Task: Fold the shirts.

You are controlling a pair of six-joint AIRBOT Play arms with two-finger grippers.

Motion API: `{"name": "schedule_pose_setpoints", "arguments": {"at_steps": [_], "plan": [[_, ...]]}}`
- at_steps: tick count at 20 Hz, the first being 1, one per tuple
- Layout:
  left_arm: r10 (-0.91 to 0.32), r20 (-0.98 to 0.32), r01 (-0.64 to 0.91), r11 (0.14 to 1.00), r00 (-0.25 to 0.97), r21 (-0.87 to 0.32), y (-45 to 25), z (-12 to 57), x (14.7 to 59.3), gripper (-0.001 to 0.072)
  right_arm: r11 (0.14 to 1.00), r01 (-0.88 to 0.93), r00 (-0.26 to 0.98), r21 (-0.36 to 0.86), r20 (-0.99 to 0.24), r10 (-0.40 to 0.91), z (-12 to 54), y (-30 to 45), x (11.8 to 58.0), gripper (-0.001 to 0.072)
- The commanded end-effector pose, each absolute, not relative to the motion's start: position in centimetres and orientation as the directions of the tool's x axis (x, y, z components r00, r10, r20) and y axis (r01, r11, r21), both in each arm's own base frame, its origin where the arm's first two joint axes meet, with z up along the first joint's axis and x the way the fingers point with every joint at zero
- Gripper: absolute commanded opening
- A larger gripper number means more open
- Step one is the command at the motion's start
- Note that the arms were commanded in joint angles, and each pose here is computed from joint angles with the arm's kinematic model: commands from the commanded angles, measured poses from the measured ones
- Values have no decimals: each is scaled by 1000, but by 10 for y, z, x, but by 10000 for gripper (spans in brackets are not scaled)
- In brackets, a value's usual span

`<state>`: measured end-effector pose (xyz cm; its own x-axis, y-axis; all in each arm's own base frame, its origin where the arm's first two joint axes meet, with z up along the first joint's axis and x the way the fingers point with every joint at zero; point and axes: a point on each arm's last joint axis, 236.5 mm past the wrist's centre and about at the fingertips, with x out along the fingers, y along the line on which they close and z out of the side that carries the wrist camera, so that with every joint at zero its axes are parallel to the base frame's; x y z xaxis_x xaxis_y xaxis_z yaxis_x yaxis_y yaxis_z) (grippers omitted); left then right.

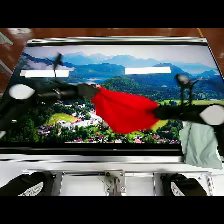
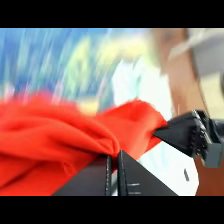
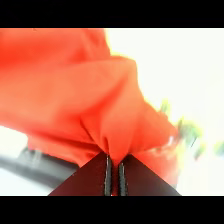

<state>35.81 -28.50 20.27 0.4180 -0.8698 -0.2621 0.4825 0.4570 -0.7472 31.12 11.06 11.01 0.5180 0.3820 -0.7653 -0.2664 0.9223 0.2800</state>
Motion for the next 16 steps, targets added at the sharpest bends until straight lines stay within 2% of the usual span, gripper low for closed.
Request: {"name": "schedule_pose_setpoints", "arguments": {"at_steps": [1, 3, 4, 6, 8, 10, 12, 14, 16], "plan": [[-842, -32, 680, 456, 538, -574, -247, 347, 342, 35, 917, -332, 798, 220, -454, 398, 278, 109, 329, 57], [-850, 55, 754, 434, 525, -494, -244, 401, 316, 35, 885, -387, 830, 259, -320, 457, 332, 122, 323, 57], [-854, 81, 781, 426, 514, -457, -243, 419, 304, 35, 880, -400, 834, 255, -296, 465, 345, 123, 319, 57], [-866, 78, 815, 430, 494, -388, -242, 434, 282, 35, 881, -412, 830, 230, -305, 468, 357, 123, 308, 57], [-876, -8, 813, 452, 483, -368, -242, 419, 269, 35, 883, -419, 814, 210, -344, 468, 356, 122, 296, 57], [-869, -173, 782, 494, 464, -381, -240, 380, 264, 35, 873, -432, 772, 227, -407, 488, 344, 126, 284, 57], [-834, -316, 738, 548, 452, -394, -234, 340, 265, 36, 872, -419, 690, 253, -536, 487, 312, 127, 272, 57], [-794, -400, 687, 601, 457, -409, -226, 305, 276, 36, 873, -391, 542, 290, -694, 474, 267, 126, 260, 57], [-777, -459, 642, 621, 431, -449, -225, 266, 283, 36, 876, -361, 404, 319, -793, 455, 225, 125, 258, 57]]}}
